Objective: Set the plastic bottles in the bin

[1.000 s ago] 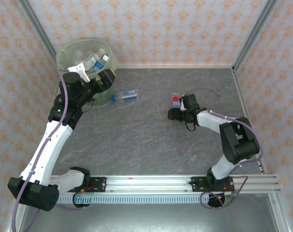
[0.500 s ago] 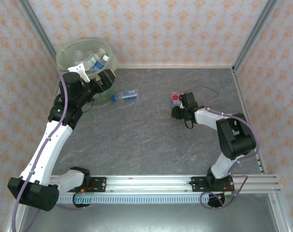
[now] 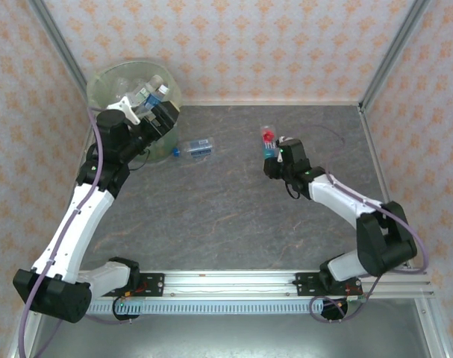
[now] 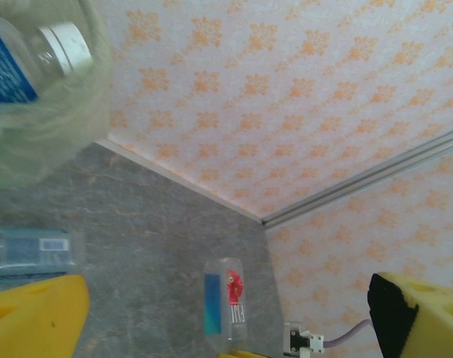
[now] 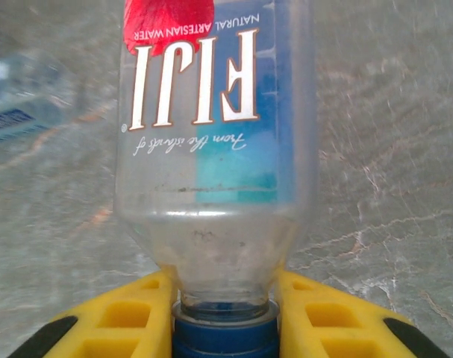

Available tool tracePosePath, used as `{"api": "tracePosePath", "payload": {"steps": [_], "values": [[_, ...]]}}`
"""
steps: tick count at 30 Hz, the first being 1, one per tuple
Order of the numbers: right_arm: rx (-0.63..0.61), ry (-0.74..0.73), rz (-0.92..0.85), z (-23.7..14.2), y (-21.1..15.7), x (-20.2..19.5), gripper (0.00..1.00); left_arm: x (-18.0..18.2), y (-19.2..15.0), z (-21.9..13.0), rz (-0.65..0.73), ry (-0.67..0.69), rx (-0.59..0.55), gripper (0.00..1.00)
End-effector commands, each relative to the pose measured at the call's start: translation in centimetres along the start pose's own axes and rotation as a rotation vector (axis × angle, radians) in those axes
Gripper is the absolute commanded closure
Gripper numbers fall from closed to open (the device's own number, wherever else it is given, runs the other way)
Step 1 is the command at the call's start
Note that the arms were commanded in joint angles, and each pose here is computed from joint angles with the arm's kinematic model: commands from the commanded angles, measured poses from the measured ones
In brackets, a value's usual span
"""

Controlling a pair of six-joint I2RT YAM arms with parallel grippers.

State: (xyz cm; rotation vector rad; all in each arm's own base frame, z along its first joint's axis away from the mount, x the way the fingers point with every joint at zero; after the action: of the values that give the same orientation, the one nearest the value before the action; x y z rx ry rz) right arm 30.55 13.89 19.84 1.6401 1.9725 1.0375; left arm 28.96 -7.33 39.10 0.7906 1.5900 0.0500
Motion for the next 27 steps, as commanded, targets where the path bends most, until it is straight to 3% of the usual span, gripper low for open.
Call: {"api": "tracePosePath", "payload": {"steps": [1,8,15,20,27], "values": [[-0.072,0.016,-0.043,-2.7,1.9,1.6,0.7,-0.8,-0.8,1.3,-0.068,-0.073,0.052,0.04],[-0.163,0.162,-0.111,-7.0,5.9,6.9,0.71,-2.0,-3.3,4.2,-0.07,-0.121,0.154,0.01],[-0.2,0.277,-0.161,-9.2,7.7,10.5,0.7,-2.9,-6.0,7.0,-0.074,-0.152,0.3,0.01],[-0.193,0.294,-0.186,-9.3,7.5,11.3,0.7,-2.9,-6.9,7.8,-0.073,-0.181,0.357,0.12],[-0.19,0.332,-0.213,-9.7,7.4,12.5,0.7,-2.7,-7.6,8.6,-0.061,-0.2,0.409,0.17]]}}
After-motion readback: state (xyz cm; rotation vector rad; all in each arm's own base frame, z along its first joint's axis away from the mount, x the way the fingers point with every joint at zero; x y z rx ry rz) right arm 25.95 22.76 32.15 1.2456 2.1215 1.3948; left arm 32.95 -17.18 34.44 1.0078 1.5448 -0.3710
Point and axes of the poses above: each hand's point on the last joint's axis, 136 mm out from that joint toward the fingers, its own z axis out along the fingers, its own x axis along the line the jaws close on, y = z × x, the point moved 9 cm from there along -z, back along the fingers, and after that the axes turned 8 degrees about -z, right-handed, at the moved point
